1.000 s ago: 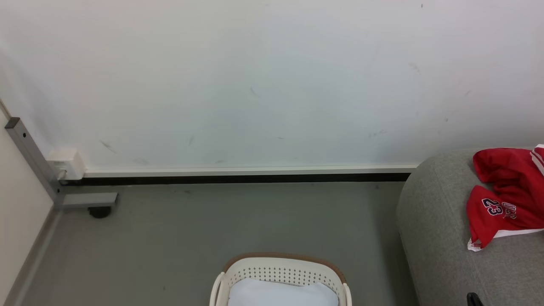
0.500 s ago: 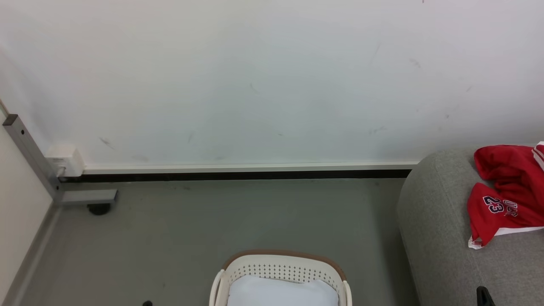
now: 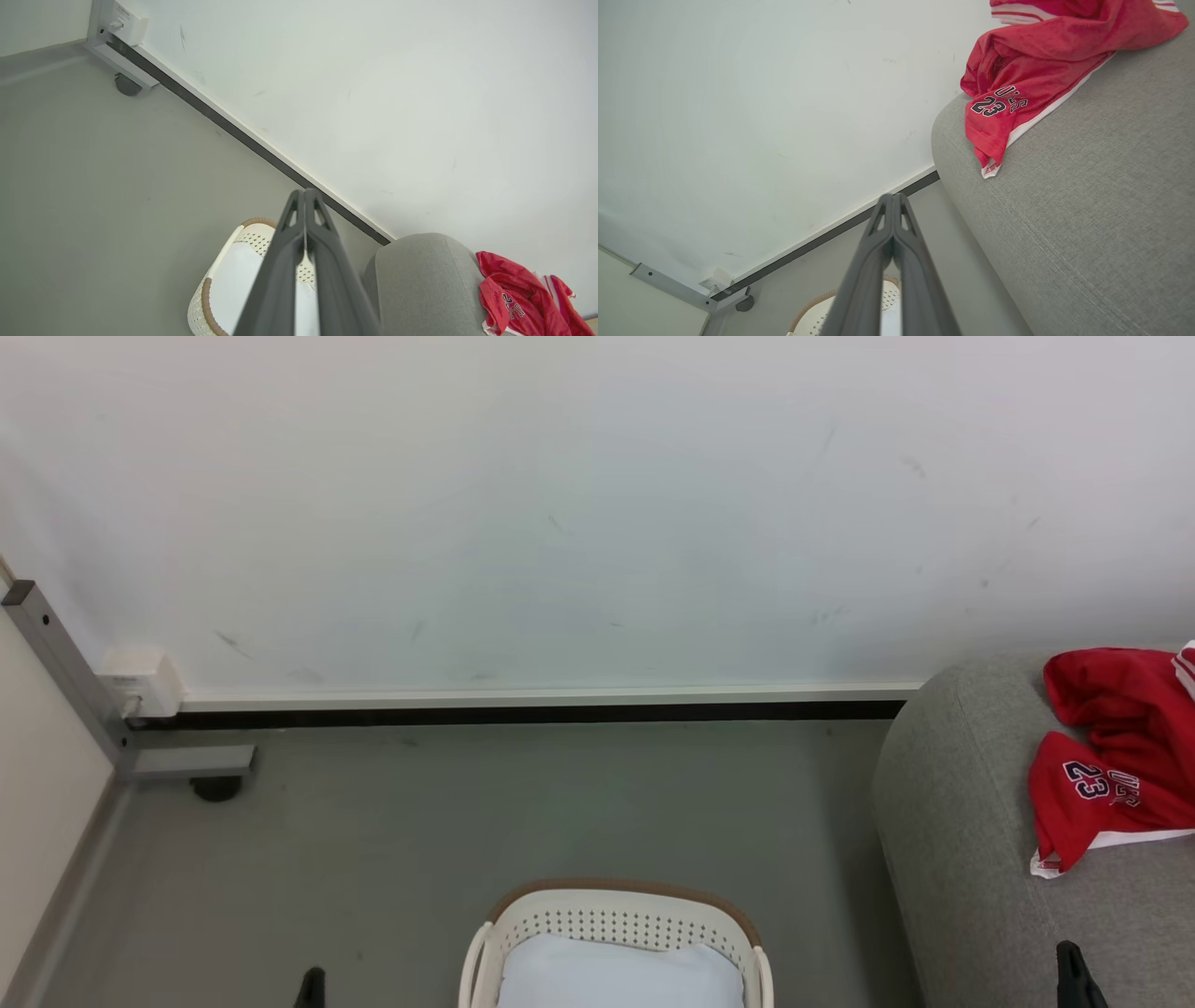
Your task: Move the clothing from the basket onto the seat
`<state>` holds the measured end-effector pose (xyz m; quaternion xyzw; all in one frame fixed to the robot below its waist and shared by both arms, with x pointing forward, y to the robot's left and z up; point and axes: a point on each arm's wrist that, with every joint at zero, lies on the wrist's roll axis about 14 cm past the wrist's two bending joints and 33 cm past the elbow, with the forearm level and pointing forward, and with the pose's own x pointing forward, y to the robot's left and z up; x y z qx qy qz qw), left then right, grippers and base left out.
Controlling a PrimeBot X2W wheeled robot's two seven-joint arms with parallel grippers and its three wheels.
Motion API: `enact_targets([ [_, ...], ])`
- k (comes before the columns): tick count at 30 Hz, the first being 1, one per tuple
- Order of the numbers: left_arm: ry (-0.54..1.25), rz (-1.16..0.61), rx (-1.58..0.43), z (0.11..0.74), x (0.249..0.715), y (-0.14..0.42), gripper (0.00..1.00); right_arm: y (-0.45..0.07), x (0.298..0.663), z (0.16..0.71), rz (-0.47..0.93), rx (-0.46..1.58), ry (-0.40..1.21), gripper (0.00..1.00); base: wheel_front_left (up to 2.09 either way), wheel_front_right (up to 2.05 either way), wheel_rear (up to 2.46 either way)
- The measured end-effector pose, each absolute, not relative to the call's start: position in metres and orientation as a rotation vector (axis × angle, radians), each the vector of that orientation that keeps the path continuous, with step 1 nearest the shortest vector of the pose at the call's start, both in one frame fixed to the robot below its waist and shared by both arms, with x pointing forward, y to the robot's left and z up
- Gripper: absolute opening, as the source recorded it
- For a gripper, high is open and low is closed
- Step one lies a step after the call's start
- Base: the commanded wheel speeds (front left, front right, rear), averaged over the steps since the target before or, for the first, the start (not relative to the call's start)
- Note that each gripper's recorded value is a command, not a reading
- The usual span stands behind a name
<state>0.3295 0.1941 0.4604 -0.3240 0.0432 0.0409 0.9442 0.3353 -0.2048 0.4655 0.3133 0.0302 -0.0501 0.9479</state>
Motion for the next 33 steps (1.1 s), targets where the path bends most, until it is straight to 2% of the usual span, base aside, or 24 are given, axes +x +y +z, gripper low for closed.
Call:
enact_targets([
  [33, 0.063, 0.089, -1.064, 0.477, 0.355, 0.198, 0.00, -0.204, 0.358, 0.480, -0.098, 1.053, 0.043, 0.00, 0.00, 0.00, 0.00],
])
